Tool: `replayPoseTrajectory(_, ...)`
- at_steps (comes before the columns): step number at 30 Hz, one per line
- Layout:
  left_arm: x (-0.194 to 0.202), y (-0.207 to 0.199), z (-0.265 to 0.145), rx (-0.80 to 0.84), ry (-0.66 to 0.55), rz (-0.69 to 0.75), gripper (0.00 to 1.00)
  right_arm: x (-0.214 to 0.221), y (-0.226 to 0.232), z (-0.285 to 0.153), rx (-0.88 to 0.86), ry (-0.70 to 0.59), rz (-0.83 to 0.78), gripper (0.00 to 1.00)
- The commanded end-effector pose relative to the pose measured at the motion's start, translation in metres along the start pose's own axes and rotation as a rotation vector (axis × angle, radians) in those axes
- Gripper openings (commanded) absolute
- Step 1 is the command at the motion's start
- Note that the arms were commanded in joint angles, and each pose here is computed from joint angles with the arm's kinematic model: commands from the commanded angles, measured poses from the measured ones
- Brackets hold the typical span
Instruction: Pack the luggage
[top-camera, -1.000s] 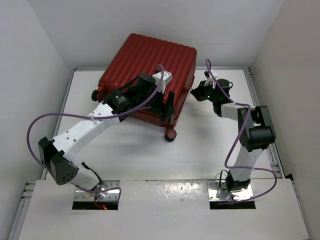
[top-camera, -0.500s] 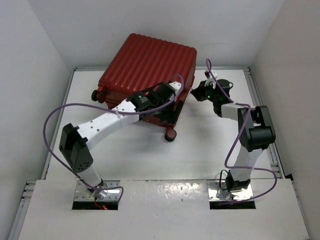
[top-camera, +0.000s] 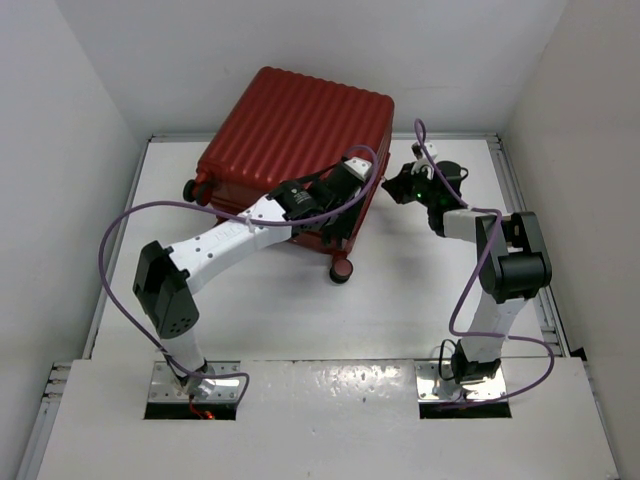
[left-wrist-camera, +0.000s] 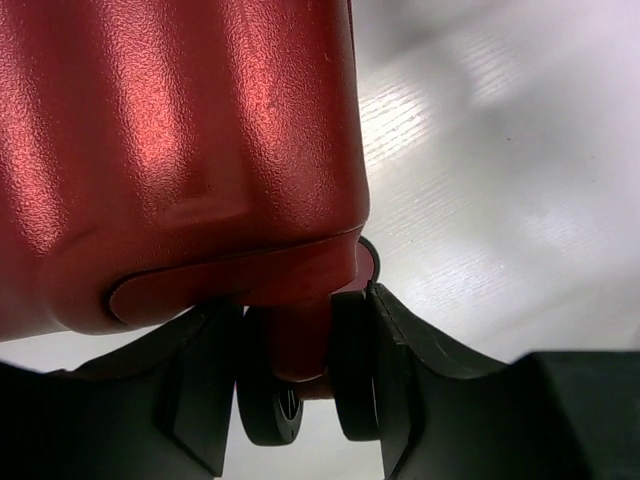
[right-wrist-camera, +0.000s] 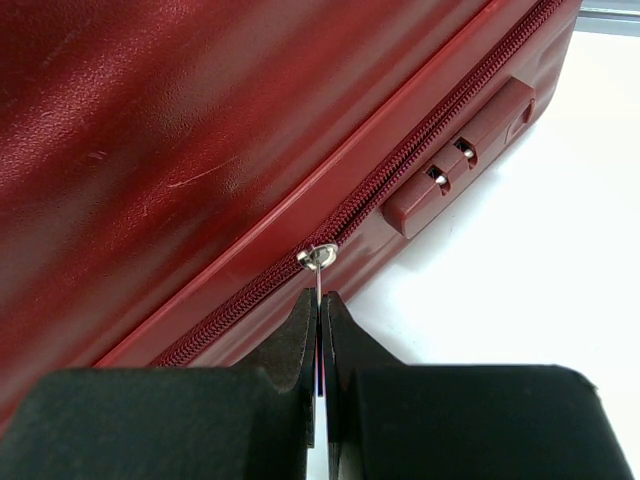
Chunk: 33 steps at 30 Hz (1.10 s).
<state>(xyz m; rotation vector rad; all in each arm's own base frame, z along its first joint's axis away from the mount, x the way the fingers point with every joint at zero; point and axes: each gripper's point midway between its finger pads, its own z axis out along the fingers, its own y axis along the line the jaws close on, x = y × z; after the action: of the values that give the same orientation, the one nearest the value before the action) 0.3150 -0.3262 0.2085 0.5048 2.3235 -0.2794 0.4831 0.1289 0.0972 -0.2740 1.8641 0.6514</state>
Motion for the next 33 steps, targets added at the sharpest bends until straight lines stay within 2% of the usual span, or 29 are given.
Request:
replayPoseTrajectory(1,0.004,0.007,0.010,-0.037,0.002,0.009,0.33,-0.015,-0.011,-0.015,0.023,-0.033,-0.003,0.00)
replayPoseTrajectory(5,0.031,0.017,0.023,-0.042,0.086,0.025,0.30,-0.016,-0.013,-0.015,0.027,-0.038,-0.003,0.00)
replayPoseTrajectory(6,0.043,0.024,0.027,-0.047,0.120,0.050,0.14,-0.015,-0.012,-0.015,0.024,-0.038,-0.002,0.00)
replayPoseTrajectory(8,0.057,0.019,0.029,0.038,0.165,0.102,0.02,-0.017,-0.012,-0.016,0.024,-0.043,-0.009,0.00)
replayPoseTrajectory(9,0.067,0.022,0.027,0.045,0.186,0.143,0.00,-0.019,-0.014,-0.018,0.028,-0.047,-0.009,0.00)
replayPoseTrajectory(15,0.082,0.049,0.001,0.045,0.177,0.208,0.00,-0.018,-0.008,-0.028,0.002,-0.037,-0.022,0.00)
replayPoseTrajectory(22,0.118,0.124,-0.015,-0.074,0.258,0.329,0.00,-0.010,0.023,-0.051,-0.103,0.001,0.003,0.00)
replayPoseTrajectory(26,0.127,0.167,-0.029,-0.133,0.253,0.410,0.00,0.006,0.043,-0.065,-0.149,0.045,0.003,0.00)
replayPoseTrajectory(29,0.129,0.186,-0.037,-0.142,0.224,0.500,0.00,0.018,0.048,-0.072,-0.134,0.068,-0.006,0.00)
replayPoseTrajectory(33,0.133,0.194,-0.037,-0.118,0.191,0.573,0.00,0.017,0.025,-0.068,-0.024,0.063,-0.051,0.00)
